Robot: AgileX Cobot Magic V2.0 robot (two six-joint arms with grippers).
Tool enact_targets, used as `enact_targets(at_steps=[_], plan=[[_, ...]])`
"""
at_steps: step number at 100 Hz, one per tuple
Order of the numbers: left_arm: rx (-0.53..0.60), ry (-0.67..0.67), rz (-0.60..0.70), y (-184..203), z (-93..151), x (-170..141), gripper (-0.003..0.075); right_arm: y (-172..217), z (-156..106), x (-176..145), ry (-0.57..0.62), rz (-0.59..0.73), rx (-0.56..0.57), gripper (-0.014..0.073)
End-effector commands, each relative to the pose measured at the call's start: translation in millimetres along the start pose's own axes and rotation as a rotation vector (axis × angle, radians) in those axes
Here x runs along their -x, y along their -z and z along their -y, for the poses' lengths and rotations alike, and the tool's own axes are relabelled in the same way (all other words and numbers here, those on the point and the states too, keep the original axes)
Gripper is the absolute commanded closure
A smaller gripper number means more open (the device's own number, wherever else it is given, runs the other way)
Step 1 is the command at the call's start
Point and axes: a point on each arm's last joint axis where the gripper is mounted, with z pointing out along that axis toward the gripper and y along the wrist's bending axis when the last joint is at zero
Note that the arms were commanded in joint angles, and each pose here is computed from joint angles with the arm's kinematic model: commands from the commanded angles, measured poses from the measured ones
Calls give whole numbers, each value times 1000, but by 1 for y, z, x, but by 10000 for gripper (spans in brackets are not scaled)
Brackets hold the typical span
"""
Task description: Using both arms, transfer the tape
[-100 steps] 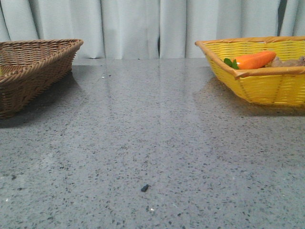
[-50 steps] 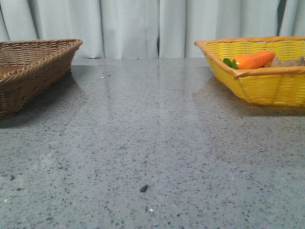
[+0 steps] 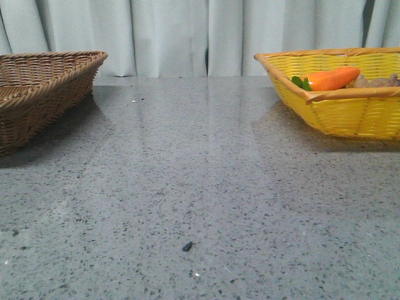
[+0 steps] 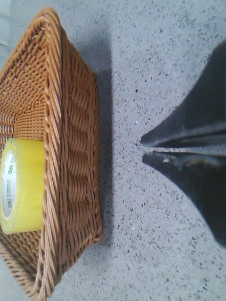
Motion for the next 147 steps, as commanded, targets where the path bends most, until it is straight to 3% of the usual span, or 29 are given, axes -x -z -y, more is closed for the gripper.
enact_targets(at_steps=[1,19,29,36,49,61,80,147], plan=[[-5,21,62,1,0,2,741,-2,1,6,35,49,-16,652],[-5,21,62,1,0,2,741,-10,-8,-20,28,-81,-88,652],[-5,21,62,1,0,2,741,-17,-22,-45,-204,-172,-122,653],[-5,21,62,1,0,2,741,-22,-28,-65,-330,-187,-209,655],[-5,21,62,1,0,2,741,-24,-30,-101,-330,-205,-408,655],[-5,21,62,1,0,2,741,-18,-37,-128,-351,-284,-493,655],[-5,21,64,1,0,2,741,-12,-44,-142,-390,-422,-484,655],[-5,21,64,1,0,2,741,-12,-44,-141,-388,-413,-486,654]])
